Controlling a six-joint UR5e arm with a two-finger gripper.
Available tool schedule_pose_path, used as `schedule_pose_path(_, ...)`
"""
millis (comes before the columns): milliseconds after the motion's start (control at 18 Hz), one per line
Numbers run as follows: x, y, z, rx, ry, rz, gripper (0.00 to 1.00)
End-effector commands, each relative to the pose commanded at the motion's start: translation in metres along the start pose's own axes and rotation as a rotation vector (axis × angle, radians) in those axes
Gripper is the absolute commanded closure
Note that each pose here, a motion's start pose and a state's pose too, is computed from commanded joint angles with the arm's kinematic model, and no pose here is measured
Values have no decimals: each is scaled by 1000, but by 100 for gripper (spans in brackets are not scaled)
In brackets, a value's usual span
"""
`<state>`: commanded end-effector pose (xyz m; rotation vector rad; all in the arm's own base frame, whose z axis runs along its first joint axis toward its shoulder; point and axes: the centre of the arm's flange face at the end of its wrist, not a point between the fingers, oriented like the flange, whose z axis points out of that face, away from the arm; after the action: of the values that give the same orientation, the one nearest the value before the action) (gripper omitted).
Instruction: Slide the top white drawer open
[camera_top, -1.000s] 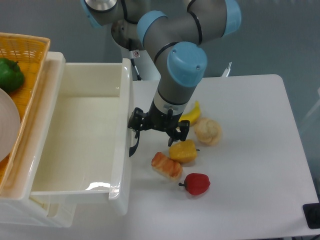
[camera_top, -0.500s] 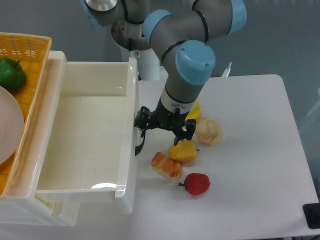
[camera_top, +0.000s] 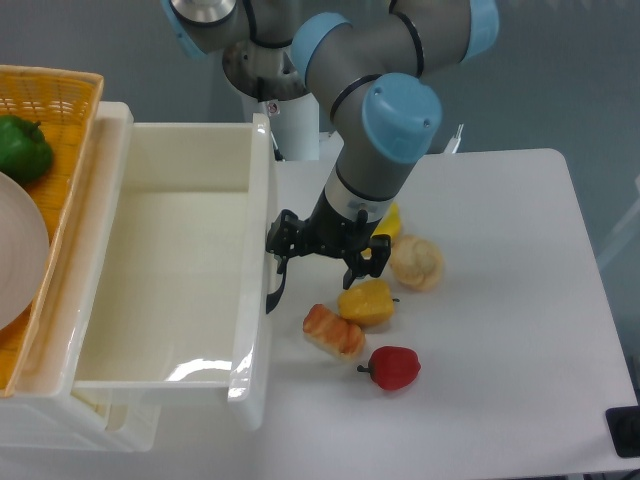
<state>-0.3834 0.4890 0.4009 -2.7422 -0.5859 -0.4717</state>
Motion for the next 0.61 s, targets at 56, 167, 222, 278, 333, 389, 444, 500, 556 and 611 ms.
schedule_pose_path(56,0,0,0,0,0,0,0)
schedule_pose_path(167,-1,0,0,0,2,-2,0)
schedule_pose_path(222,-3,1,-1,2,-1,-4,0)
schedule_pose_path(278,-7,2,-4,6,-5,-9,0)
schedule_pose_path(333,-11,2,-8,12,-12,-10,0)
schedule_pose_path(389,-12,0,-15,26,-25,5,0)
schedule_pose_path(444,-14,-2,-24,42,-49,25,0)
schedule_pose_path(500,-19,-4,-34,46,-80,62,0)
schedule_pose_path(556,-23,-4,-38,34,-109,111,0)
schedule_pose_path(611,-27,-2,-39,5,-148,170,0)
